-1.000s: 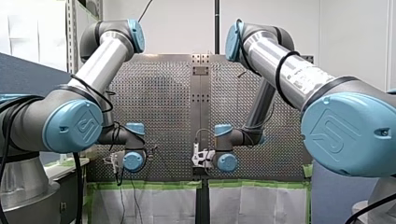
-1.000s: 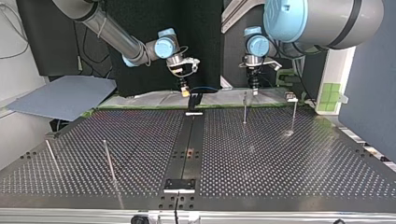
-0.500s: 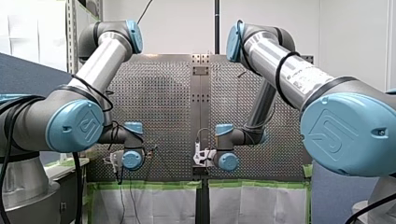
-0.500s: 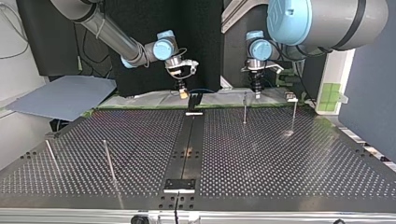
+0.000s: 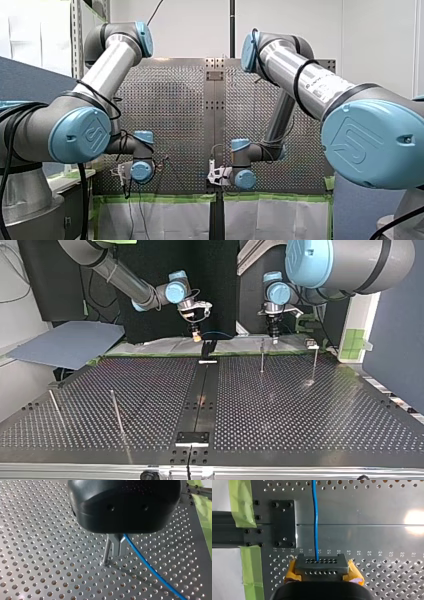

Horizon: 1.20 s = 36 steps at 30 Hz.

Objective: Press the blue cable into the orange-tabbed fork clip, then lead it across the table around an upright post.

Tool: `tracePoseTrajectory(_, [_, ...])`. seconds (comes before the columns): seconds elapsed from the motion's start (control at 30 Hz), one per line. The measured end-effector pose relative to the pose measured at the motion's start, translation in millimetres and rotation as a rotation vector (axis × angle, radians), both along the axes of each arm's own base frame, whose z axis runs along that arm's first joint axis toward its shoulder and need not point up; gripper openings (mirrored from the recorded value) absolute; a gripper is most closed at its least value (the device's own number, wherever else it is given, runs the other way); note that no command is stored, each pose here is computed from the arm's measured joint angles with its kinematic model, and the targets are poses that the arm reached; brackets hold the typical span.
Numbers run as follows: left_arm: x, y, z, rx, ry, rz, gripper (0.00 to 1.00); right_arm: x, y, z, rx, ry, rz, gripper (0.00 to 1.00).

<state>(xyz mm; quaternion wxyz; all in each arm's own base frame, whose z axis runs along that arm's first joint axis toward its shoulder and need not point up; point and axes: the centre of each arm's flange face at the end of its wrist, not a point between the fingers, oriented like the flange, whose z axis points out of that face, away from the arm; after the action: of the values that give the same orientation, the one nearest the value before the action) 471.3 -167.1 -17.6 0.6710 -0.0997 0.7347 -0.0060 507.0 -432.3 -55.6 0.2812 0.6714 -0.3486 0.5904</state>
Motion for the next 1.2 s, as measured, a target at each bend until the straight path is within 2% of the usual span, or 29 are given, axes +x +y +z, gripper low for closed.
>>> tracePoseTrajectory(0.23, [0.4, -0.7, -2, -0.007, -0.001, -0.005, 0.0, 0.2, -4.9, 0, -0.001, 0.002, -0.006, 0.0])
tracePoseTrajectory(0.4, [0.9, -0.3, -8, -0.014, 0.005, -0.008, 0.0, -5.1, -10.8, -1, 0.0, 0.003, -0.019, 0.0])
tracePoseTrajectory(1.2, [21.6, -2.7, -2, -0.08, -0.033, -0.054, 0.0, -26.7, -31.0, -8, 0.007, 0.008, -0.067, 0.0])
